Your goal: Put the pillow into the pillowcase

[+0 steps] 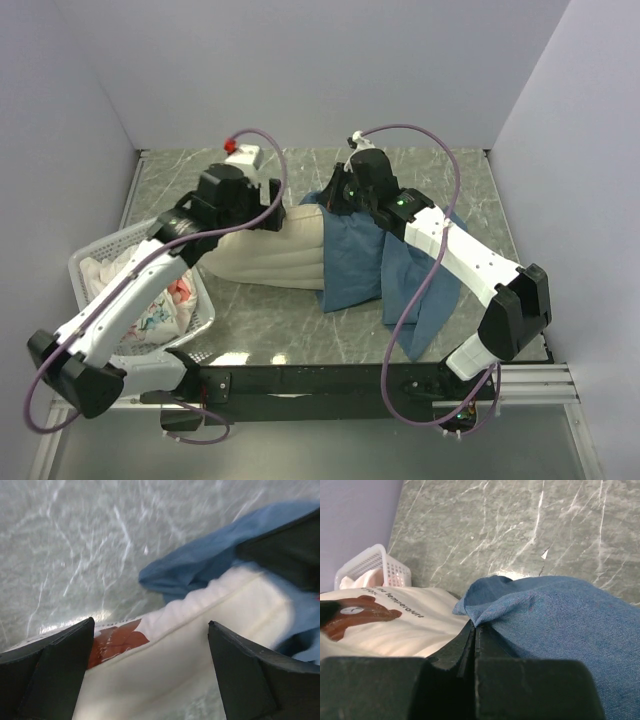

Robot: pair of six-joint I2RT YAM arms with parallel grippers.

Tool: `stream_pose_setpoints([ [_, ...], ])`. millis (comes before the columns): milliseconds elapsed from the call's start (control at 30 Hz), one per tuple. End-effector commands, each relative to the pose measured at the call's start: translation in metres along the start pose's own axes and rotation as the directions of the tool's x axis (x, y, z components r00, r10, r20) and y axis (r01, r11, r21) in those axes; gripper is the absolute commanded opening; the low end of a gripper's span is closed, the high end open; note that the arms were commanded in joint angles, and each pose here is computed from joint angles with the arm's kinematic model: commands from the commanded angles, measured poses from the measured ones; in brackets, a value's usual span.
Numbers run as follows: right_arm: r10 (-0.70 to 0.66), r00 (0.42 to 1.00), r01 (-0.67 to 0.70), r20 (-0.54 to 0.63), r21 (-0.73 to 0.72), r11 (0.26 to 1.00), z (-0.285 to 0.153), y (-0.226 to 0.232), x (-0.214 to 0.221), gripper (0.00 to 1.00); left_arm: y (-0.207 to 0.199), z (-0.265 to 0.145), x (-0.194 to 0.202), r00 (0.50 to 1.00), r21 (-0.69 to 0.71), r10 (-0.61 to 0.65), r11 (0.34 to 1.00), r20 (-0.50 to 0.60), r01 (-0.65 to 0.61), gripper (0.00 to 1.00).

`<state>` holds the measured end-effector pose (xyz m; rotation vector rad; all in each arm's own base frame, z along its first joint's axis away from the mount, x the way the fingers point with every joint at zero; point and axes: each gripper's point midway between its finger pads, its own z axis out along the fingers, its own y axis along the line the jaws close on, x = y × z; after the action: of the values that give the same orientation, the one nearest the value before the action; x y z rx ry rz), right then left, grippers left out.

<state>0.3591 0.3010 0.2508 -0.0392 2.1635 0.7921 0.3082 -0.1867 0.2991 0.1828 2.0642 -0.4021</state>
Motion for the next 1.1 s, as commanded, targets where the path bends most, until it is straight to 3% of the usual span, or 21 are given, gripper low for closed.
stream_pose_setpoints([
  [0, -0.019, 0.999, 0.017, -0.042, -0.032, 0.999, -0.010, 0.012, 0.006, 0.00, 0.007, 0.025, 0.047, 0.987, 0.003, 0.090, 0.996, -0.133, -0.091, 0.99],
  [167, -0.041, 0.998, 0.040, -0.057, -0.004, 0.999, -0.001, 0.011, -0.001, 0.00, -0.019, 0.022, 0.043, 0.995, 0.167, 0.085, 0.983, -0.045, -0.076, 0.98],
  [267, -0.047, 0.997, 0.046, -0.056, -0.022, 0.999, -0.002, 0.018, -0.005, 0.00, -0.028, 0.032, 0.049, 0.994, 0.208, 0.087, 0.976, -0.072, -0.070, 0.66],
  [300, -0.054, 0.997, 0.053, -0.048, -0.030, 0.998, -0.004, 0.021, -0.009, 0.01, -0.027, 0.036, 0.052, 0.993, 0.202, 0.085, 0.977, -0.087, -0.066, 0.32],
  [367, -0.065, 0.998, 0.064, -0.018, -0.044, 0.997, -0.016, 0.027, -0.018, 0.08, -0.026, 0.050, 0.061, 0.989, 0.179, 0.065, 0.983, -0.132, -0.041, 0.01],
  [467, -0.083, 0.995, 0.086, 0.057, -0.048, 0.995, -0.040, 0.033, -0.037, 0.30, -0.022, 0.067, 0.070, 0.986, 0.119, -0.023, 0.992, -0.162, 0.043, 0.01],
  [500, -0.089, 0.994, 0.092, 0.070, -0.043, 0.995, -0.046, 0.033, -0.039, 0.42, -0.022, 0.070, 0.071, 0.986, 0.109, -0.045, 0.992, -0.161, 0.063, 0.01],
  [700, -0.117, 0.976, 0.108, 0.184, 0.062, 0.992, -0.097, 0.022, -0.052, 0.78, -0.018, 0.083, 0.083, 0.973, 0.046, -0.148, 0.986, -0.176, 0.159, 0.01],
  [733, -0.123, 0.966, 0.107, 0.227, 0.083, 0.991, -0.111, 0.023, -0.055, 0.79, -0.017, 0.084, 0.083, 0.972, 0.043, -0.155, 0.985, -0.177, 0.165, 0.01],
  [867, -0.135, 0.966, 0.099, 0.221, 0.169, 0.981, -0.121, 0.017, -0.029, 0.79, -0.020, 0.086, 0.082, 0.970, 0.048, -0.171, 0.982, -0.173, 0.182, 0.01],
  [1067, -0.198, 0.973, 0.149, 0.118, 0.333, 0.931, -0.079, -0.010, 0.021, 0.79, -0.024, 0.086, 0.079, 0.969, 0.066, -0.182, 0.979, -0.170, 0.195, 0.01],
])
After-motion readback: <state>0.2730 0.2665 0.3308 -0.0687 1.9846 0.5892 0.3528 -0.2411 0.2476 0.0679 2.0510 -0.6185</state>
